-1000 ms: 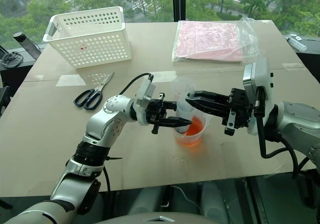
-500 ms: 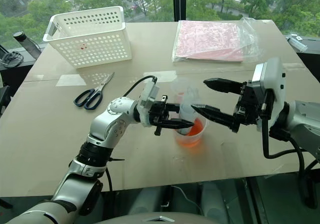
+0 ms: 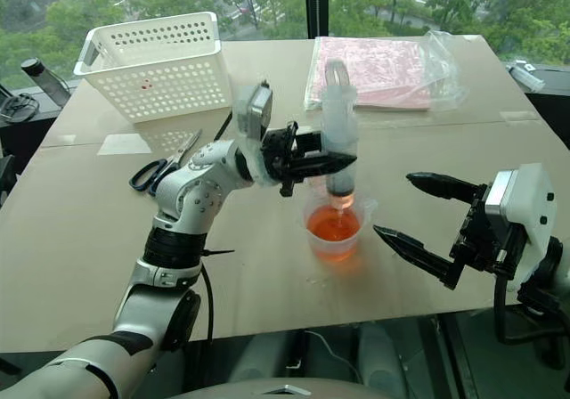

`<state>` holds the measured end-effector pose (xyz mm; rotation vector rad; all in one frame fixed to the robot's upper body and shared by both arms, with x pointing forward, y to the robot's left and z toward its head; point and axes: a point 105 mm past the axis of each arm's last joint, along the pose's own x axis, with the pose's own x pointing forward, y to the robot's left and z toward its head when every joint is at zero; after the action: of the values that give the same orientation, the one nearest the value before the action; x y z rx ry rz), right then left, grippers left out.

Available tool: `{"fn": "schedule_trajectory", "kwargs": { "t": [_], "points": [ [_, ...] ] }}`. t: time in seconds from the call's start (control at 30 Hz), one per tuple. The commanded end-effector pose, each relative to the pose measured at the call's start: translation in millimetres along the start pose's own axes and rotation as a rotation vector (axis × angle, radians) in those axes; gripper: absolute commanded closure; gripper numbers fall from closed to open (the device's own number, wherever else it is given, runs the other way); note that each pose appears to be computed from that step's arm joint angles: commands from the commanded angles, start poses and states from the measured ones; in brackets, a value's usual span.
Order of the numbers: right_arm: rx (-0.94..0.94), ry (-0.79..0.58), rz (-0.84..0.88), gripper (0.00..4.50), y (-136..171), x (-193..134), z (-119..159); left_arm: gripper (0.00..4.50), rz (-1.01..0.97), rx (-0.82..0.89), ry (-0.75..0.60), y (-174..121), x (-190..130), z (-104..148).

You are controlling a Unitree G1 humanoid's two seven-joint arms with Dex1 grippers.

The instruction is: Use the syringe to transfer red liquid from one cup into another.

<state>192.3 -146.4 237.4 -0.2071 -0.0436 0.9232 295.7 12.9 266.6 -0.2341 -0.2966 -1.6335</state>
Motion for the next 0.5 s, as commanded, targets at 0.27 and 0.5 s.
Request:
{"fn": "schedule_trajectory", "kwargs": {
  "t": [0.27,0.5],
  "points": [
    [-0.070,-0.126,-0.052,0.06,-11,14,30,3.08,0.202,0.184,-0.071,57,0,44],
    [-0.007,-0.074,-0.020,0.06,-18,26,25,3.08,0.242,0.289,0.037,67,-4,8]
  ]
}}
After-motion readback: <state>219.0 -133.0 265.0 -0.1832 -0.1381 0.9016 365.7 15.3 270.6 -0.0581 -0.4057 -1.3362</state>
